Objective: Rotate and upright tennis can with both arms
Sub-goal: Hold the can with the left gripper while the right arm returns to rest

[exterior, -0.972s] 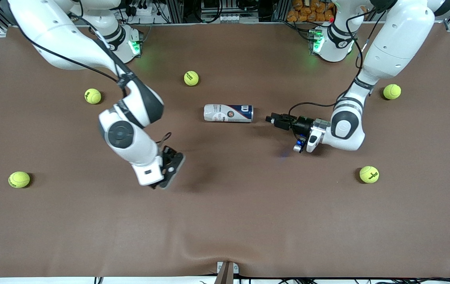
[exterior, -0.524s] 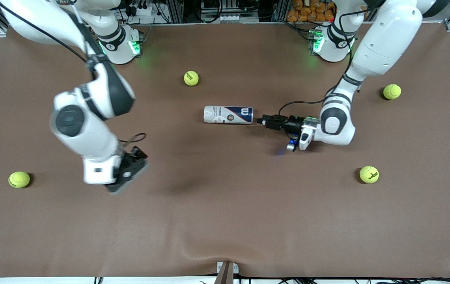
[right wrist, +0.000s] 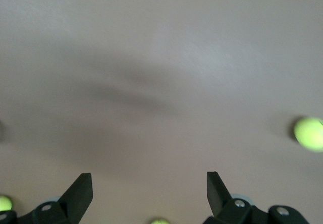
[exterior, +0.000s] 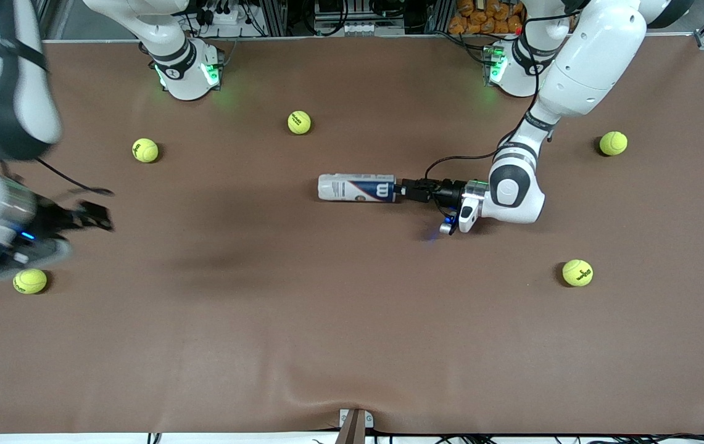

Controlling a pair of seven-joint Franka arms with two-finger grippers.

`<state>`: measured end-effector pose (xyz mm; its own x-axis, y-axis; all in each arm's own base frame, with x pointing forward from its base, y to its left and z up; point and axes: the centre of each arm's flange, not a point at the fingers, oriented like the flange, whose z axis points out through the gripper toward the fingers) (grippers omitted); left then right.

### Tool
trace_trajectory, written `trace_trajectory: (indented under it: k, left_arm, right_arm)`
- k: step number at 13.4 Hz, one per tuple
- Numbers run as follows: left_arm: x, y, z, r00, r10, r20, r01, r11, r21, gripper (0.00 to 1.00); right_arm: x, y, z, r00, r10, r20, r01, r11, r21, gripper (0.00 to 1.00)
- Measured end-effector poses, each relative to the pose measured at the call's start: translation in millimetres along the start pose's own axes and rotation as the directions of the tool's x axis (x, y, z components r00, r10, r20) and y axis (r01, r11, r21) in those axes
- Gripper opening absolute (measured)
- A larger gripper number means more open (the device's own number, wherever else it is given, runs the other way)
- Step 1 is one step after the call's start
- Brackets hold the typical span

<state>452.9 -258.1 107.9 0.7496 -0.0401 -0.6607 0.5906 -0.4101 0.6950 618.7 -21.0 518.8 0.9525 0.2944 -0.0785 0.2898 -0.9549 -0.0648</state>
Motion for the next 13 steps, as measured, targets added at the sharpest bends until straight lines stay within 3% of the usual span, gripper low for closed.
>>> trace_trajectory:
  k: [3,5,9,13]
  left_arm:
    - [0,3,15,1.0,-0.011,-0.022,0.011,1.0,-0.014,0.71]
    - [4,15,15,0.999,-0.008,-0.033,0.008,1.0,-0.027,0.51]
    - [25,43,5,0.998,-0.01,-0.061,0.006,0.998,-0.057,0.51]
    - [34,38,-6,0.997,-0.023,-0.077,0.018,0.997,-0.069,0.54]
  right_arm:
    - [-40,1,-53,0.996,0.085,-0.02,-0.085,0.996,-0.001,1.0]
    - [-65,-14,-77,0.988,0.155,0.021,-0.155,0.988,0.013,1.0]
    - [-97,-30,-125,0.959,0.273,0.072,-0.274,0.962,0.015,1.0]
    - [-106,-15,-131,0.945,0.318,0.075,-0.319,0.947,0.015,1.0]
